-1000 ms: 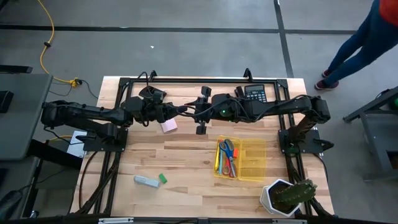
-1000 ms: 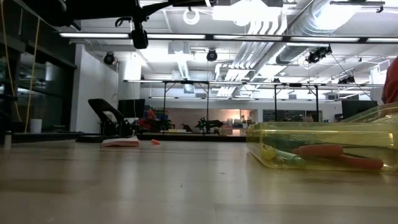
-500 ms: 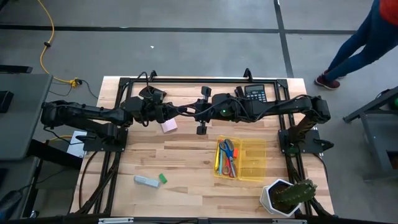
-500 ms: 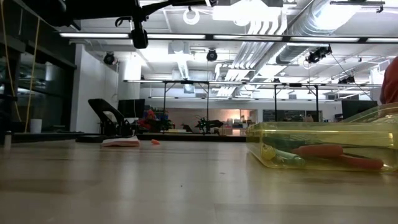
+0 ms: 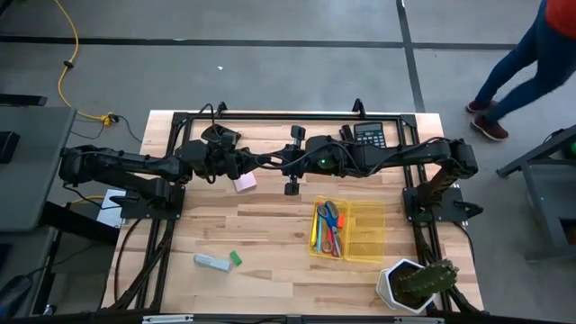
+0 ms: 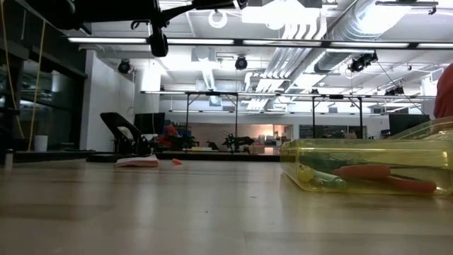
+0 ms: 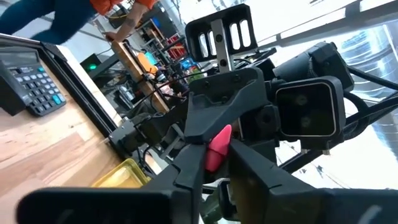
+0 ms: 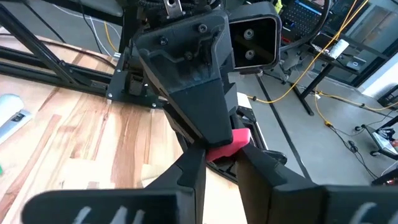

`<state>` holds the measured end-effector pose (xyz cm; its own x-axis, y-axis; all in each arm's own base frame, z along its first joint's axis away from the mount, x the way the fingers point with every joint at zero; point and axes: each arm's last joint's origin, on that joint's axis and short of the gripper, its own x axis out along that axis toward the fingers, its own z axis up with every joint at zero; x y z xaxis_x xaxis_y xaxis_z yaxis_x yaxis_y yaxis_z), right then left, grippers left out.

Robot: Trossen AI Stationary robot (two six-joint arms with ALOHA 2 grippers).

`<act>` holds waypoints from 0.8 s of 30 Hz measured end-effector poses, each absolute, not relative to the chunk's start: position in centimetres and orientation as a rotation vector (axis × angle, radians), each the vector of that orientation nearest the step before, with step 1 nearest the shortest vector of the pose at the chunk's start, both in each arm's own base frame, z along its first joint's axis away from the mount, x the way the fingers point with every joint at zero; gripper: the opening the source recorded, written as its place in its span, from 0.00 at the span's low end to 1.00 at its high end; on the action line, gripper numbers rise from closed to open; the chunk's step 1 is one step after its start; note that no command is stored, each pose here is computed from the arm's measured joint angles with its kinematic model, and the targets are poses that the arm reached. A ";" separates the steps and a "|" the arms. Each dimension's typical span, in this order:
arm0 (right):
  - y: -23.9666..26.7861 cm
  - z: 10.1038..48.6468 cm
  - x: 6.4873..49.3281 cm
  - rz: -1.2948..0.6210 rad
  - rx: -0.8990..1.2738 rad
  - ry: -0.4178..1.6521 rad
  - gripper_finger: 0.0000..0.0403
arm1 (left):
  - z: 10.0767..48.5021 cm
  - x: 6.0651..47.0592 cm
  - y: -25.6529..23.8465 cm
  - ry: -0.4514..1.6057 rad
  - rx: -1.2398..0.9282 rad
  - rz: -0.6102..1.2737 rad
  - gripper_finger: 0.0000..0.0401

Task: Pack school essentials
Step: Put the pink eraser into the supply box

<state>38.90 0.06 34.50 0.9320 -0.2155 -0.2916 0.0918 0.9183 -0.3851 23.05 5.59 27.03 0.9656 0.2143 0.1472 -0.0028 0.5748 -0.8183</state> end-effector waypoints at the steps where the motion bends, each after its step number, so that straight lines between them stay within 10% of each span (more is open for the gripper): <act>1: 0.1 34.5 38.9 -0.161 -0.376 0.338 0.14 | 27.0 23.0 5.6 -0.241 -0.952 0.129 0.17; 24: -0.5 34.9 38.7 -0.189 -0.368 0.329 0.14 | 27.6 22.0 7.4 -0.241 -0.868 0.113 0.38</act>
